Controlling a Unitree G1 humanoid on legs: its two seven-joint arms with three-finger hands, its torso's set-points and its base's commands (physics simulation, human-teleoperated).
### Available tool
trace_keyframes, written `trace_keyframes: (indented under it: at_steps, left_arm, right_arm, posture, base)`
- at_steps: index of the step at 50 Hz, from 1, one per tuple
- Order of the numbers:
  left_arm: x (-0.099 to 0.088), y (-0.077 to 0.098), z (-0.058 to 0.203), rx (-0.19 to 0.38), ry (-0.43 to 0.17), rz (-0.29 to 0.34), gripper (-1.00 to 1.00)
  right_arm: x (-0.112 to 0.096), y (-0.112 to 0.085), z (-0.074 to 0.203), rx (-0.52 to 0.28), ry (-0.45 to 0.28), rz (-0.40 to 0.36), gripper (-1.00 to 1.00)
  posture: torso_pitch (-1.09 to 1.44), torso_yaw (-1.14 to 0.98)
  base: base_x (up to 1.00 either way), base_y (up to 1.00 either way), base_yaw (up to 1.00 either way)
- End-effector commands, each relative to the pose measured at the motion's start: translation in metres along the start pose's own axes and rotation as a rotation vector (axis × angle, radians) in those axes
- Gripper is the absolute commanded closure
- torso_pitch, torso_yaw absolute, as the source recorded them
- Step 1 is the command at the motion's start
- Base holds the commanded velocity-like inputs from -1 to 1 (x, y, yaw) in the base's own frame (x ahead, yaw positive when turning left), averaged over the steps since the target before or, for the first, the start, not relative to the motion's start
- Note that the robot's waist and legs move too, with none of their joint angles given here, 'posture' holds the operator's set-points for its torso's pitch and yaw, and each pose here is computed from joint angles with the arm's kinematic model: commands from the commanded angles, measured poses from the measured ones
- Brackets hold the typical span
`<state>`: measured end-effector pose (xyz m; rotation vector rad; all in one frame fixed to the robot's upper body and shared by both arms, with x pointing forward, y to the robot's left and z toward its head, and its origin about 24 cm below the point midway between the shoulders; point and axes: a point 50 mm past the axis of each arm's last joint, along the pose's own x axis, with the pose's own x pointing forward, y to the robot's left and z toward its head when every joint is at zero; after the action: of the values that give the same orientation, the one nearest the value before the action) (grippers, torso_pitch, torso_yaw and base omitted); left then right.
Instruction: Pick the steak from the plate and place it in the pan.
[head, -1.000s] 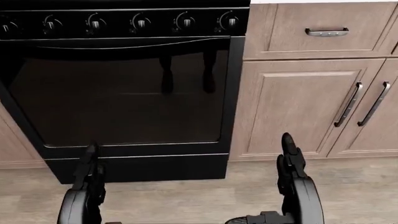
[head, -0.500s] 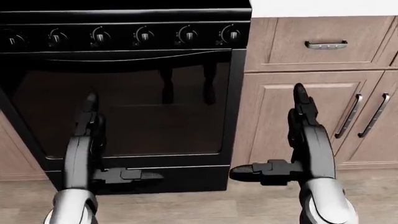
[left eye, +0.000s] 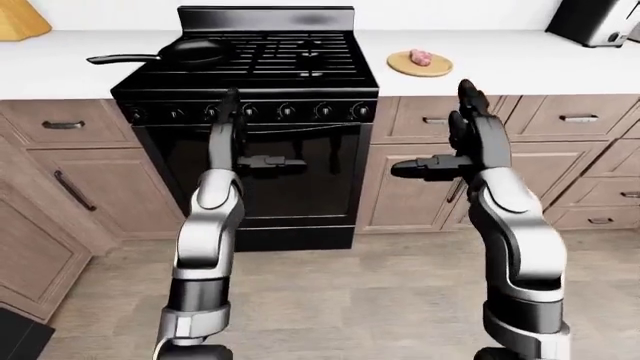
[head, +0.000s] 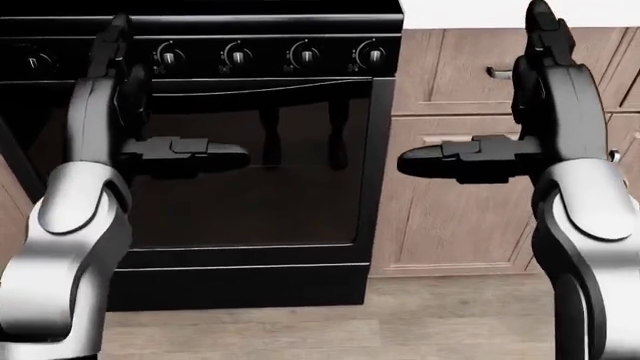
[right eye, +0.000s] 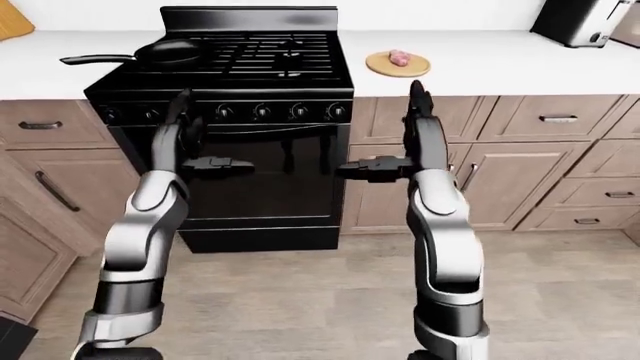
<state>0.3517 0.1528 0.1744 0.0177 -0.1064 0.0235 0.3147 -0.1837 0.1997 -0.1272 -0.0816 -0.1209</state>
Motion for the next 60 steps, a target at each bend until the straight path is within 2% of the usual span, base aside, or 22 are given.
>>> trace_keyframes:
  at_steps: [1,6,8,9,10,14,20,30,60]
  left_arm:
    - [0.000,-0.004,0.026,0.004,-0.095,-0.032,-1.00]
    - [0.000,-0.004,0.039,0.002,-0.103,-0.029,-1.00]
    - [-0.001,-0.001,0.041,0.013,-0.106,-0.027,-1.00]
    - [-0.002,0.001,0.042,0.019,-0.109,-0.020,-1.00]
    - [-0.003,0.002,0.046,0.010,-0.114,-0.012,-1.00]
    - [-0.010,0.004,0.063,0.005,-0.149,-0.006,-1.00]
    - [-0.018,0.007,0.078,-0.007,-0.171,0.000,-1.00]
    - [-0.020,0.003,0.083,-0.029,-0.176,-0.018,-1.00]
    - [-0.021,0.003,0.083,-0.018,-0.172,-0.017,-1.00]
  right_arm:
    - [-0.002,-0.004,0.026,-0.013,-0.102,-0.022,-1.00]
    - [-0.005,-0.005,0.040,-0.012,-0.112,-0.002,-1.00]
    - [-0.008,-0.005,0.050,0.005,-0.139,0.008,-1.00]
    - [-0.009,-0.004,0.052,-0.015,-0.141,0.020,-1.00]
    - [-0.012,-0.006,0.058,0.004,-0.157,0.007,-1.00]
    - [-0.019,-0.003,0.067,0.003,-0.178,0.028,-1.00]
    - [-0.027,-0.007,0.084,0.019,-0.214,0.027,-1.00]
    - [-0.027,-0.008,0.084,0.031,-0.217,0.022,-1.00]
    - [-0.028,-0.009,0.086,0.030,-0.225,0.026,-1.00]
  posture:
    - [0.00,0.00]
    - [0.00,0.00]
    - [0.00,0.00]
    - [0.00,0.00]
    - [0.00,0.00]
    - [0.00,0.00]
    - [0.00,0.00]
    - [0.00,0.00]
    - [0.00,0.00]
  base:
    - [0.00,0.00,0.00]
    - [0.00,0.00,0.00]
    - [0.00,0.00,0.00]
    - [0.00,0.00,0.00]
    - [0.00,0.00,0.00]
    - [0.00,0.00,0.00]
    - [0.00,0.00,0.00]
    - [0.03,0.00,0.00]
    - [0.17,0.00,0.00]
